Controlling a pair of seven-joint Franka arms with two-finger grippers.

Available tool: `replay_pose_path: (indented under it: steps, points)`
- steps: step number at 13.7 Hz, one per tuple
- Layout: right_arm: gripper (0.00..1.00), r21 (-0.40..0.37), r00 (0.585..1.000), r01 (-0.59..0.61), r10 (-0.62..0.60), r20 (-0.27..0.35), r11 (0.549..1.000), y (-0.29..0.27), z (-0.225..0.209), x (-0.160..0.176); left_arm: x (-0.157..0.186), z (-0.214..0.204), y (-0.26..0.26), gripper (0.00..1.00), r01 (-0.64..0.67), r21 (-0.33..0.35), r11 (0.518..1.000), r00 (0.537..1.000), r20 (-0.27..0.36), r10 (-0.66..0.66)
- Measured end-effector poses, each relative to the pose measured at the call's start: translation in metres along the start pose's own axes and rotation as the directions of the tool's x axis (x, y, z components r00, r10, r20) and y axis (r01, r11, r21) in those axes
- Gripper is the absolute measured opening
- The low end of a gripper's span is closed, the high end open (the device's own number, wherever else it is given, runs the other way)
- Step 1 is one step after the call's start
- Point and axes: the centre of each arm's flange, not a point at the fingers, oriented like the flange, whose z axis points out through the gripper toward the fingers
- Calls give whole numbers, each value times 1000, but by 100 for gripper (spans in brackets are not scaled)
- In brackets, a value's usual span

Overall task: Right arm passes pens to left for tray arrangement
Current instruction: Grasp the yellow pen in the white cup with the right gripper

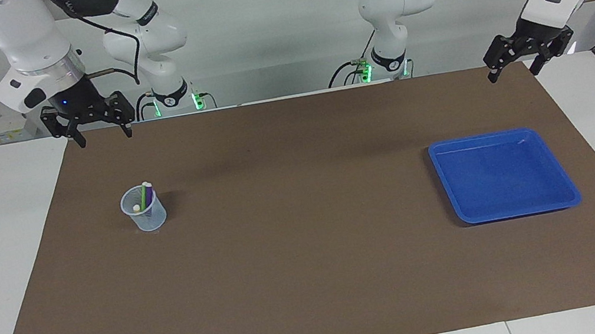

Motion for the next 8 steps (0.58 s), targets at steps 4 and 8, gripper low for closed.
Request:
replay_pose_path:
  steps: [4,8]
  points:
    - [100,0,1000,1,-1,-1,1000,0,0,0,0,0,0,100,0,0,1000,1000,0,0]
    - [100,5,1000,-3,3,-2,1000,1,-1,-1,0,0,0,100,0,0,1000,1000,0,0]
